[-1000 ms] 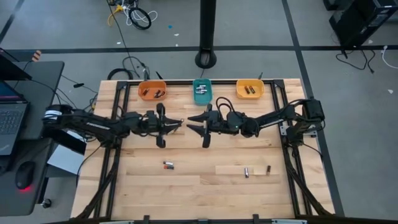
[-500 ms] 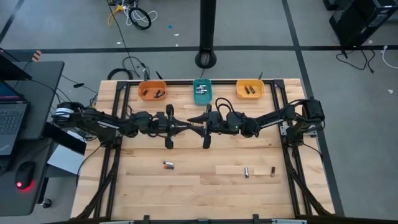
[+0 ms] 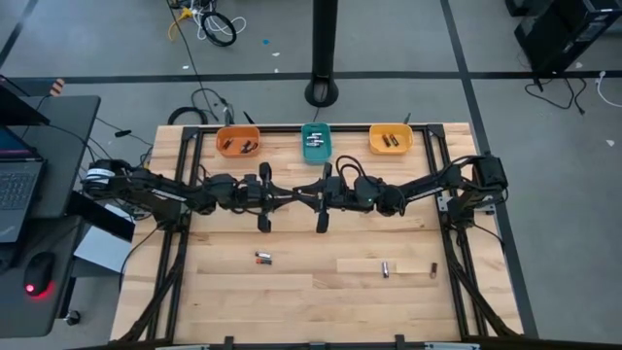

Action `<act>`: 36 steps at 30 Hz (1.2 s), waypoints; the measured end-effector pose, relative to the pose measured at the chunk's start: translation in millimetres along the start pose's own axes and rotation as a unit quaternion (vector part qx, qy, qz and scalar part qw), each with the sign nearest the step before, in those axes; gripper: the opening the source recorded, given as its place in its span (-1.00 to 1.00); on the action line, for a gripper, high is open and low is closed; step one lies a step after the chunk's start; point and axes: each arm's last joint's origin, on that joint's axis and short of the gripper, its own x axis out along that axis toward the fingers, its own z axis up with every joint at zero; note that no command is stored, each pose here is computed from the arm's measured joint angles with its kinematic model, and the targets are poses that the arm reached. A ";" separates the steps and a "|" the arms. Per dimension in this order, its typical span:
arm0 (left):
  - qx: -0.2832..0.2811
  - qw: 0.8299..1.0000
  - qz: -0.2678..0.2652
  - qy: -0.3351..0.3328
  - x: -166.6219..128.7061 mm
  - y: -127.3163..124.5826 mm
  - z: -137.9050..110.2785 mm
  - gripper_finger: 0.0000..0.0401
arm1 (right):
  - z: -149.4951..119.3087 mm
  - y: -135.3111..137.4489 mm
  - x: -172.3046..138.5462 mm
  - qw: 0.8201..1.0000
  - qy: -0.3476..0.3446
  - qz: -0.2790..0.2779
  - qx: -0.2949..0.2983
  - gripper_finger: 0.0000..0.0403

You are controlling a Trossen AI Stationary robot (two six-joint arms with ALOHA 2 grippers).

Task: Sort batteries
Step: Put the red-black battery in the yellow bin

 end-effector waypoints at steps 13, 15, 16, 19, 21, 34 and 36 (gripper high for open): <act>0.000 0.999 0.026 0.041 -0.4 1.3 -7.6 -0.11 | 24.4 -18.3 -8.9 0.999 0.016 -0.027 -0.008 -0.66; 0.002 0.998 0.029 0.048 -0.5 1.4 -8.9 -0.09 | 36.6 -27.1 -15.9 0.999 0.029 -0.041 -0.011 -0.66; 0.002 0.998 0.032 0.051 -0.6 1.5 -9.4 -0.09 | 43.0 -32.9 -20.5 0.998 0.039 -0.051 -0.012 -0.66; 0.002 0.998 0.035 0.058 -0.7 1.6 -10.6 -0.08 | 61.6 -55.4 -38.7 0.992 0.077 -0.101 -0.009 -0.66; 0.002 0.997 0.034 0.063 -0.9 1.5 -11.7 -0.08 | 70.3 -72.5 -52.5 0.985 0.107 -0.135 -0.002 -0.66; 0.000 0.997 0.034 0.067 -1.0 1.4 -12.6 -0.07 | 43.8 -197.1 -122.2 0.867 0.316 -0.376 0.082 -0.66; 0.000 0.997 0.030 0.067 -1.1 1.2 -12.6 -0.07 | 35.2 -212.8 -129.8 0.848 0.336 -0.399 0.096 -0.66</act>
